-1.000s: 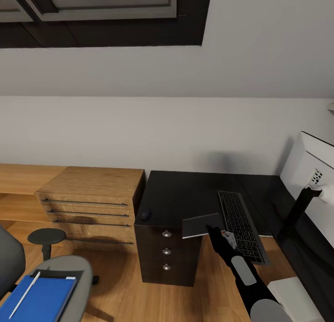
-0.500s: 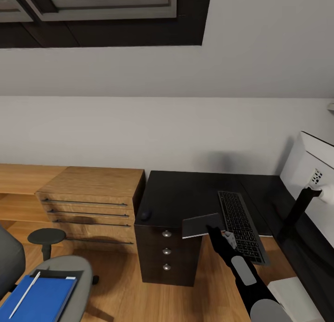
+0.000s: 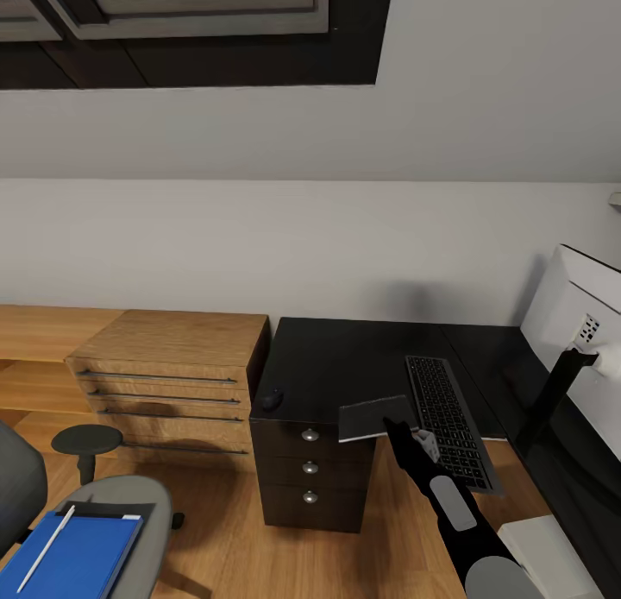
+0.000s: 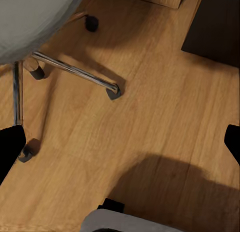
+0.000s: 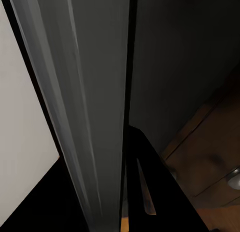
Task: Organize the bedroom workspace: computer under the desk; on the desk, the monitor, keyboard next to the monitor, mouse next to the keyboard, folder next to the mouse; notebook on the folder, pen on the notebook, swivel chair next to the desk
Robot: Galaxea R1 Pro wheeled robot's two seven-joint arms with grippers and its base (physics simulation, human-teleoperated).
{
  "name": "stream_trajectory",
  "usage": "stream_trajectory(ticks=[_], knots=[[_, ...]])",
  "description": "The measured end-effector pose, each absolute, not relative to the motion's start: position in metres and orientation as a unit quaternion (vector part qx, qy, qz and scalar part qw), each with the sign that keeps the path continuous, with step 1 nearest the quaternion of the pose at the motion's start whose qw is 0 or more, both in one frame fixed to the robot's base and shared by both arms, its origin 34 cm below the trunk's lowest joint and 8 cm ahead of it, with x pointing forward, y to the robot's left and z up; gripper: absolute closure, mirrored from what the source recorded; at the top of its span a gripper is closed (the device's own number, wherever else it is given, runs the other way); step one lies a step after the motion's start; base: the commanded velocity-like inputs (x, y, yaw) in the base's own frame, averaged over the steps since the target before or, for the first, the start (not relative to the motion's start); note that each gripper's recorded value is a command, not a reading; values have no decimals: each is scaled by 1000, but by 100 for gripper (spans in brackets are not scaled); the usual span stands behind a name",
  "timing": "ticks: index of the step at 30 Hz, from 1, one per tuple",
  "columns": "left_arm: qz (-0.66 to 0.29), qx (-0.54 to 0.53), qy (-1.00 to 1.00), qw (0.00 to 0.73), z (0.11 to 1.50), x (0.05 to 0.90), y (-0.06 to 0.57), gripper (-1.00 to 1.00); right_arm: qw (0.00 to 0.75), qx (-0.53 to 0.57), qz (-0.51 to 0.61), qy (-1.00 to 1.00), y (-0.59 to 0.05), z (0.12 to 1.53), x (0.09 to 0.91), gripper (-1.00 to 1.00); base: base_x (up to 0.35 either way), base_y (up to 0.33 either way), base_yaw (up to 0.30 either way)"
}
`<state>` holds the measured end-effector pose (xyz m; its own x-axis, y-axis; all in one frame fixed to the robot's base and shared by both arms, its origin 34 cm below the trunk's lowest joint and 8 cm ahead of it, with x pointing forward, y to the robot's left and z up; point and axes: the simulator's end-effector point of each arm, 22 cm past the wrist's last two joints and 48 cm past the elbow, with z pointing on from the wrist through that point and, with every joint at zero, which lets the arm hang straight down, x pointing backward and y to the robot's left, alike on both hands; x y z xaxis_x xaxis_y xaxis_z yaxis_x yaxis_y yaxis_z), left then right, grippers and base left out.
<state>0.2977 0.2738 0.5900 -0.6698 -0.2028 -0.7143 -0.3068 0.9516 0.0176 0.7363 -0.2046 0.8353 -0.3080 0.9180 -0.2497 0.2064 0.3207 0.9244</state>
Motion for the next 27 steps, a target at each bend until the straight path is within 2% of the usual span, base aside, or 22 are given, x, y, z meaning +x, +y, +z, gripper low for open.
stream_trajectory(ticks=[11, 27], knots=[[83, -132, 909, 388, 598, 248, 284, -100, 428, 403, 423, 689, -204, 838, 737, 100, 0, 0, 0], [86, -131, 905, 396, 603, 241, 287, -100, 418, 407, 420, 695, -201, 828, 732, 100, 2, 0, 0]])
